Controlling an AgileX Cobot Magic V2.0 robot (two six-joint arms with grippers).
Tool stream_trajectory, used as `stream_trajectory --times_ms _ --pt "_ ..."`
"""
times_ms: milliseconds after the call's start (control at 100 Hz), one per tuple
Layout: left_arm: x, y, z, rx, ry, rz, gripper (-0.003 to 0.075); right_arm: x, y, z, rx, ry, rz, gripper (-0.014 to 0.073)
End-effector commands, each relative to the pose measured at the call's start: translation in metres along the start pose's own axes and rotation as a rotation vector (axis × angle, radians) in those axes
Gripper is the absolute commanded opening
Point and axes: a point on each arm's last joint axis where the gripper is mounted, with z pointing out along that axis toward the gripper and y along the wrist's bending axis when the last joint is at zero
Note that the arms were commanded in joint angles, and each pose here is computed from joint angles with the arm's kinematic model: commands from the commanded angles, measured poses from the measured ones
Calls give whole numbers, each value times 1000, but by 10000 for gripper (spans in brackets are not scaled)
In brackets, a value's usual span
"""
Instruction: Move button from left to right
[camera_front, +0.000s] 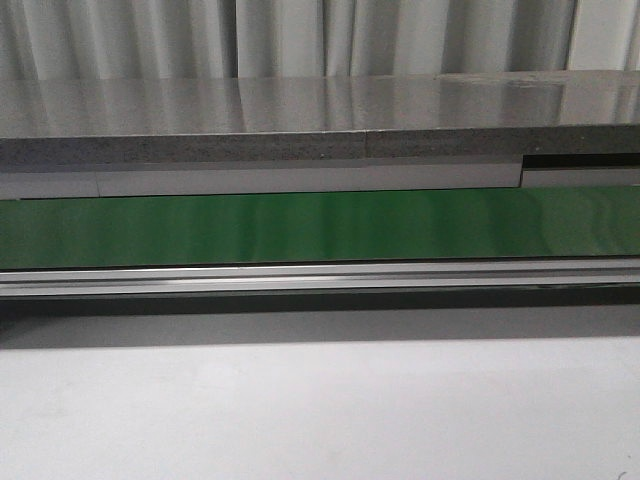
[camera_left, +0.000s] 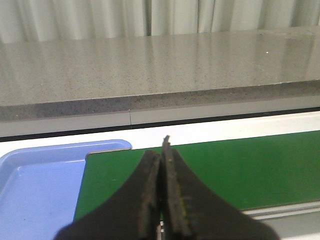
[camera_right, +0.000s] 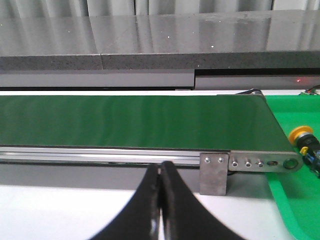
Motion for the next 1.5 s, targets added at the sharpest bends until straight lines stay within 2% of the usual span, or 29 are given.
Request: stream_trajectory --times_ms 0,1160,1310,1490 --pt "-16 1 -1 -11 -100 -15 -20 -14 0 -3 -3 -142 1 -68" --pt "-16 1 -1 -11 -100 -15 -20 -15 0 -3 -3 -153 2 -68" --pt "-21 3 -2 -30 -158 -15 -20 -15 0 -3 -3 -153 2 -68" --pt "-17 3 -2 -33 -149 19 -20 -15 0 -3 -3 -153 2 -68"
